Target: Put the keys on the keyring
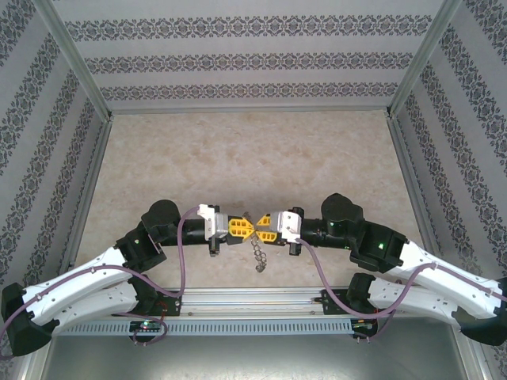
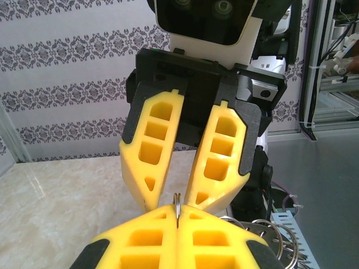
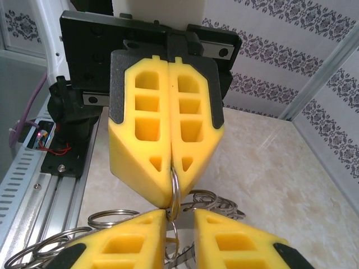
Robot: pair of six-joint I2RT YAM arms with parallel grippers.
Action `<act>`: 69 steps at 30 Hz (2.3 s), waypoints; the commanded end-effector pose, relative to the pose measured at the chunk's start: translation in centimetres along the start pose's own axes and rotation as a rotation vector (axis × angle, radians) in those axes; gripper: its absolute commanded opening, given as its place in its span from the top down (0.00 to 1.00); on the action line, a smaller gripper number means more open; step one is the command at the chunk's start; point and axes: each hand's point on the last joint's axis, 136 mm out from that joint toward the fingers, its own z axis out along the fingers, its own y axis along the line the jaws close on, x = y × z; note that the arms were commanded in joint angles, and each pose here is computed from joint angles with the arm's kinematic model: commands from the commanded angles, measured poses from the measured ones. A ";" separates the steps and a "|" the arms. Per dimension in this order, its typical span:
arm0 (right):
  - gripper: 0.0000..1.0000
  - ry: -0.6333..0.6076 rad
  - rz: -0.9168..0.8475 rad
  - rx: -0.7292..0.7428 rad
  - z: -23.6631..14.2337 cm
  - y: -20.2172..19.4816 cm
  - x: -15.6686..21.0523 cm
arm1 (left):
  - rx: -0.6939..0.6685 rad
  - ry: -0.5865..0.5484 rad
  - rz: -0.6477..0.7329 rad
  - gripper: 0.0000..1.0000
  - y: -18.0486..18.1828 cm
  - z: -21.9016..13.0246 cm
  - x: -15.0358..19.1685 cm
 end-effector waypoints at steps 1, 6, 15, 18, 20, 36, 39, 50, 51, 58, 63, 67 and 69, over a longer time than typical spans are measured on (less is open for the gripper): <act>0.83 -0.043 0.000 -0.008 0.0 -0.1 -1.2 | 0.007 -0.063 0.032 1.00 0.0 -0.2 -1.7; 1.00 -0.026 -0.003 0.006 0.0 -0.4 -1.1 | -0.011 -0.023 0.026 1.00 0.4 -0.1 -1.1; 1.00 0.139 -0.021 0.089 0.7 -2.1 1.0 | -0.126 0.302 0.047 0.88 2.5 -0.4 4.3; 1.00 0.187 -0.028 0.094 1.2 -2.2 1.6 | -0.132 0.324 0.052 0.87 2.6 -0.2 4.7; 1.00 0.225 -0.035 0.099 1.4 -2.3 2.1 | -0.135 0.334 0.053 0.85 2.7 -0.1 4.9; 1.00 0.304 -0.029 0.083 1.9 -2.1 3.4 | -0.119 0.311 0.052 1.00 2.3 0.1 4.5; 1.00 0.299 -0.027 0.074 1.9 -1.9 3.4 | -0.111 0.277 0.051 1.00 2.0 0.1 3.9; 0.82 0.189 -0.002 0.042 0.9 -0.6 2.2 | -0.072 0.040 0.066 1.00 0.6 -0.6 -0.5; 0.82 0.196 -0.001 0.044 0.9 -0.7 2.3 | -0.069 0.032 0.069 1.00 0.6 -0.6 -0.7; 0.88 0.173 -0.003 0.046 0.8 -0.7 1.8 | -0.063 0.024 0.068 1.00 0.4 -0.8 -0.9; 0.83 0.139 -0.007 0.040 0.5 -0.5 1.1 | -0.065 0.027 0.067 1.00 0.4 -0.9 -0.8; 0.76 0.121 -0.006 0.030 0.2 -0.3 0.8 | -0.061 0.026 0.070 1.00 0.3 -1.0 -0.8; 0.74 0.105 -0.008 0.030 -0.1 -0.2 0.5 | -0.060 0.026 0.070 1.00 0.3 -1.0 -0.9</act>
